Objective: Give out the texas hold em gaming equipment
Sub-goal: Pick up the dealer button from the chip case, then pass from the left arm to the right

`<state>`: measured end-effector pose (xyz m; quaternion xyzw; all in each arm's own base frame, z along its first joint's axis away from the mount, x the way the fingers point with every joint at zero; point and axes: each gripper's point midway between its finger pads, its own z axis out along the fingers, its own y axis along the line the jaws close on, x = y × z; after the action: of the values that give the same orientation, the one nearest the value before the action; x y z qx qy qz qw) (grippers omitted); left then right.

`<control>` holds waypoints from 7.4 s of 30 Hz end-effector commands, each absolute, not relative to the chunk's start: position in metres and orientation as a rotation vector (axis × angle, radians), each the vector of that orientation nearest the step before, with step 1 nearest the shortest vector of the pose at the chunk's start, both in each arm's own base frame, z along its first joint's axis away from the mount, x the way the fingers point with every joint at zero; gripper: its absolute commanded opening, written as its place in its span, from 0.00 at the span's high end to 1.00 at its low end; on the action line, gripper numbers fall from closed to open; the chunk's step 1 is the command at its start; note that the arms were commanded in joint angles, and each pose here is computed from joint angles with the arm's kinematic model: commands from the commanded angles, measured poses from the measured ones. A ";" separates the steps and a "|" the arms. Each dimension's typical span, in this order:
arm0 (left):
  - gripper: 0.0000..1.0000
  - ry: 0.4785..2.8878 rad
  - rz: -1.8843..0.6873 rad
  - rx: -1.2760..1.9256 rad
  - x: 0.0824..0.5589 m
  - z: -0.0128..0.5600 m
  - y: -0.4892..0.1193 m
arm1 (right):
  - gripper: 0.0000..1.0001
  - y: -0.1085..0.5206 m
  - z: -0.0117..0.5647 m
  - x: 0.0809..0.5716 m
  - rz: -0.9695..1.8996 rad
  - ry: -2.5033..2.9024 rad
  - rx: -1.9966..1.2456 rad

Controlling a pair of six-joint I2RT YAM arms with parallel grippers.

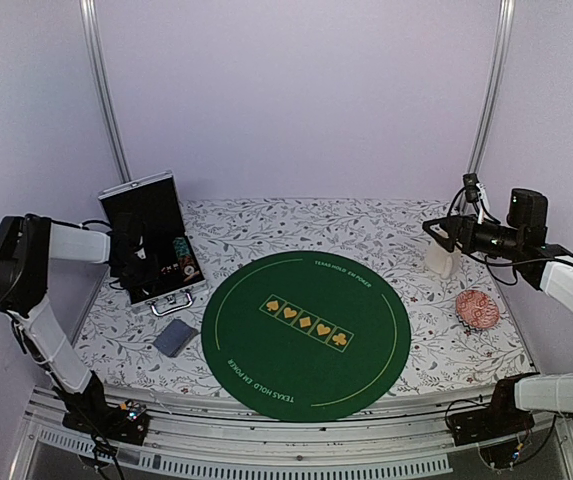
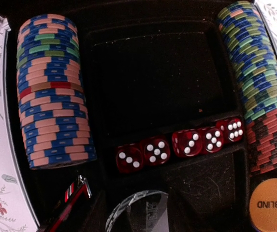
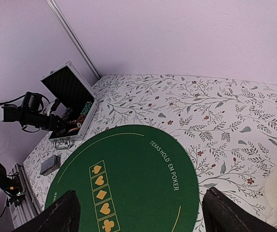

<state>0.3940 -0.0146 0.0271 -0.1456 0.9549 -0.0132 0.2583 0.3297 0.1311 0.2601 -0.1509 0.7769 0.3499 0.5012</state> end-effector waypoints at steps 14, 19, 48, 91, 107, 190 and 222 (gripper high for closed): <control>0.57 2.609 -0.252 -0.128 0.396 0.030 -0.075 | 0.11 0.136 0.267 0.325 0.853 1.836 -0.408; 0.57 2.579 -0.302 -0.088 0.401 0.037 -0.087 | 0.11 0.136 0.266 0.325 0.854 1.837 -0.408; 0.53 2.513 -0.352 0.078 0.415 0.062 -0.120 | 0.11 0.136 0.263 0.326 0.858 1.845 -0.407; 0.63 2.634 -0.169 0.141 0.431 0.044 -0.122 | 0.11 0.136 0.266 0.325 0.855 1.839 -0.409; 0.39 2.805 -0.148 0.164 0.406 0.013 -0.119 | 0.11 0.136 0.264 0.324 0.856 1.842 -0.413; 0.69 1.577 -0.200 1.090 0.269 0.286 -0.385 | 0.32 0.353 0.315 0.274 1.368 1.805 -0.772; 0.38 1.589 -0.152 1.079 0.267 0.271 -0.392 | 0.98 0.388 0.281 0.275 1.387 1.892 -0.852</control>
<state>0.2652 -0.3892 0.2657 0.4825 0.6715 -0.0535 0.5599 0.2685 0.3962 0.2695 -0.3044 0.7239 0.5519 0.2806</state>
